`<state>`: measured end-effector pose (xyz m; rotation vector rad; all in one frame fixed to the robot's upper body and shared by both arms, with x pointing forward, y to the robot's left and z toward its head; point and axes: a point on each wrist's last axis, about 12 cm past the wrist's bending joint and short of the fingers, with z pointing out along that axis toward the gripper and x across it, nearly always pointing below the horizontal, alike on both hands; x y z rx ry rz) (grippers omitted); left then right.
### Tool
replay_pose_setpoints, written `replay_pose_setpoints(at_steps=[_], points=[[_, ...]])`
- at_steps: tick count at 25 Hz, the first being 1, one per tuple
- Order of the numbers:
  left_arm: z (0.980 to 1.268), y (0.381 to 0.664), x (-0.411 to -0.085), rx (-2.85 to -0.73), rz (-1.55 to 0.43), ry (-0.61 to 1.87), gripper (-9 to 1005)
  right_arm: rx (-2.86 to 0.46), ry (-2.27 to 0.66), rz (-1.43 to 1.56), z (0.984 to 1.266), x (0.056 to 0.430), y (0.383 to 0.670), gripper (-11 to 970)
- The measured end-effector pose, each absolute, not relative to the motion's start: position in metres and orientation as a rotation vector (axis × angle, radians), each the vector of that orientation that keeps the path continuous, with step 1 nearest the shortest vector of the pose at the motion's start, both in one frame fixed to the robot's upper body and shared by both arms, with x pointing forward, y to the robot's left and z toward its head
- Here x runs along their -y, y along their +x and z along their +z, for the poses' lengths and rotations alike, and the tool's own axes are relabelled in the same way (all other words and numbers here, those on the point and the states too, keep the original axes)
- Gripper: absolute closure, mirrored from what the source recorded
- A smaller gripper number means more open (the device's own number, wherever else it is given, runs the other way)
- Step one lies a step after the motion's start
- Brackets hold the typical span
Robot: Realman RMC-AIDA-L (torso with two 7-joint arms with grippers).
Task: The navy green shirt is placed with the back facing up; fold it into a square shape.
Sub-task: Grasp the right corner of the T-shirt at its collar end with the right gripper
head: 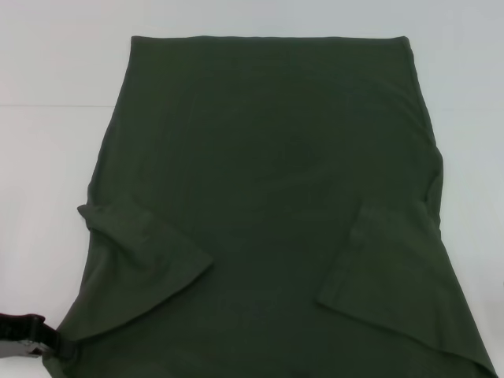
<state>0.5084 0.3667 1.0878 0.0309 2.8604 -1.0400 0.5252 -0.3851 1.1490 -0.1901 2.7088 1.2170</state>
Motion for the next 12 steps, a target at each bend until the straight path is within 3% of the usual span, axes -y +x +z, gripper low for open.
replay_pose_setpoints(at_steps=[12], points=[[1.09,0.511,-0.367,-2.855,-1.03,0.041,984,-2.908,-0.111,1.112,1.125,0.391,0.51,49]])
